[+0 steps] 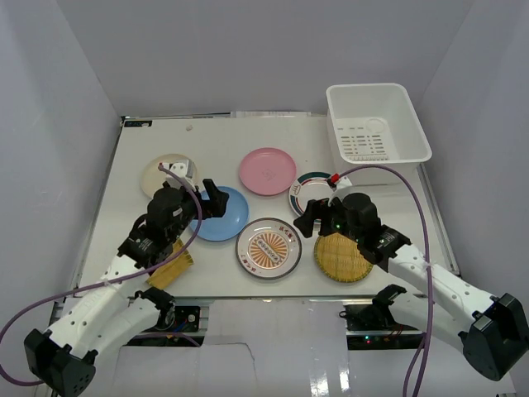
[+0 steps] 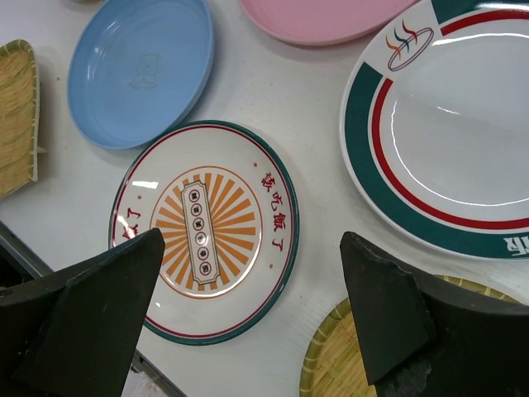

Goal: Place the plates into the plastic bin on the countertop

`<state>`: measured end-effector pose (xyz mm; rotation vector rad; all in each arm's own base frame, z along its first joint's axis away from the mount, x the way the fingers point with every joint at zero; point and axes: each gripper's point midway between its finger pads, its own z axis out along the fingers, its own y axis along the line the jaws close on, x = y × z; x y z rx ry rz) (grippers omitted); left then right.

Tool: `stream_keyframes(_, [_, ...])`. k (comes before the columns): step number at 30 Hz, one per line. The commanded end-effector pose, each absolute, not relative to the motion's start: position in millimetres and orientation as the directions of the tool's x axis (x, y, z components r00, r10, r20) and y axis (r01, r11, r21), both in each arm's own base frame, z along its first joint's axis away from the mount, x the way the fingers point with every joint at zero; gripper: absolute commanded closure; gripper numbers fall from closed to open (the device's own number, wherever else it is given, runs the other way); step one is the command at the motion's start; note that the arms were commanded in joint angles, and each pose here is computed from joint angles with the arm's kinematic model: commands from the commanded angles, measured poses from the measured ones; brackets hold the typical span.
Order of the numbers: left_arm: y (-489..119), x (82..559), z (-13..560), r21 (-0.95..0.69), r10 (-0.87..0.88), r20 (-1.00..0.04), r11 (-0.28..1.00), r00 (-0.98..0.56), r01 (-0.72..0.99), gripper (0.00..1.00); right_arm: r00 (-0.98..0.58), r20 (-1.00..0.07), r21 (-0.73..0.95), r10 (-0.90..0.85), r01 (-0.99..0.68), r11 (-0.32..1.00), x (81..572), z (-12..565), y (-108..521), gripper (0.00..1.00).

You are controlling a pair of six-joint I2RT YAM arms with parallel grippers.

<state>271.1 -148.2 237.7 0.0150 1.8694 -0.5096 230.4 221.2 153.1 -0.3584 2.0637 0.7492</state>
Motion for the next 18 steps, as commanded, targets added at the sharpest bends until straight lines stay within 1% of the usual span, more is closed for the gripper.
stream_keyframes(1, [-145,276,228,-0.351,-0.251,-0.878,0.917,-0.408,0.19,0.02,-0.545,-0.835,0.392,0.077,-0.491,0.778,233,157,220,0.06])
stream_keyframes(4, [-153,281,224,-0.366,-0.255,-0.859,0.912,-0.444,0.184,0.02,-0.553,-0.829,0.401,0.083,-0.484,0.778,232,151,219,0.01])
stream_keyframes(6, [-156,284,223,-0.373,-0.26,-0.851,0.911,-0.456,0.175,0.02,-0.554,-0.828,0.4,0.083,-0.482,0.779,234,151,221,0.11])
stream_keyframes(9, [-151,291,215,-0.335,-0.237,-0.854,0.931,-0.463,0.142,0.02,-0.55,-0.833,0.369,0.062,-0.467,0.804,243,151,220,0.33])
stream_keyframes(10, [-145,292,212,-0.312,-0.227,-0.856,0.943,-0.465,0.115,0.02,-0.54,-0.839,0.359,0.062,-0.465,0.809,248,157,221,0.49])
stream_keyframes(11, [-142,291,210,-0.297,-0.216,-0.857,0.949,-0.468,0.105,0.02,-0.536,-0.842,0.351,0.056,-0.466,0.812,252,158,222,0.56])
stream_keyframes(12, [-139,291,208,-0.283,-0.208,-0.857,0.954,-0.472,0.093,0.02,-0.552,-0.834,0.325,0.019,-0.463,0.825,255,149,222,0.63])
stream_keyframes(13, [-135,288,204,-0.259,-0.184,-0.857,0.962,-0.481,0.092,0.02,-0.529,-0.849,0.305,0.019,-0.46,0.834,265,162,224,0.65])
stream_keyframes(14, [-130,286,202,-0.244,-0.177,-0.86,0.966,-0.479,0.081,0.02,-0.56,-0.828,0.271,-0.026,-0.441,0.856,268,147,221,0.65])
stream_keyframes(16, [-124,278,188,-0.218,-0.155,-0.85,0.973,-0.503,0.069,0.02,-0.565,-0.82,0.183,-0.089,-0.407,0.895,283,141,214,0.59])
stream_keyframes(17, [-120,274,185,-0.216,-0.155,-0.847,0.974,-0.508,0.062,0.02,-0.576,-0.81,0.131,-0.112,-0.363,0.922,289,134,204,0.5])
stream_keyframes(18, [-118,271,181,-0.212,-0.153,-0.846,0.976,-0.511,0.058,0.02,-0.579,-0.808,0.114,-0.111,-0.337,0.934,295,134,200,0.43])
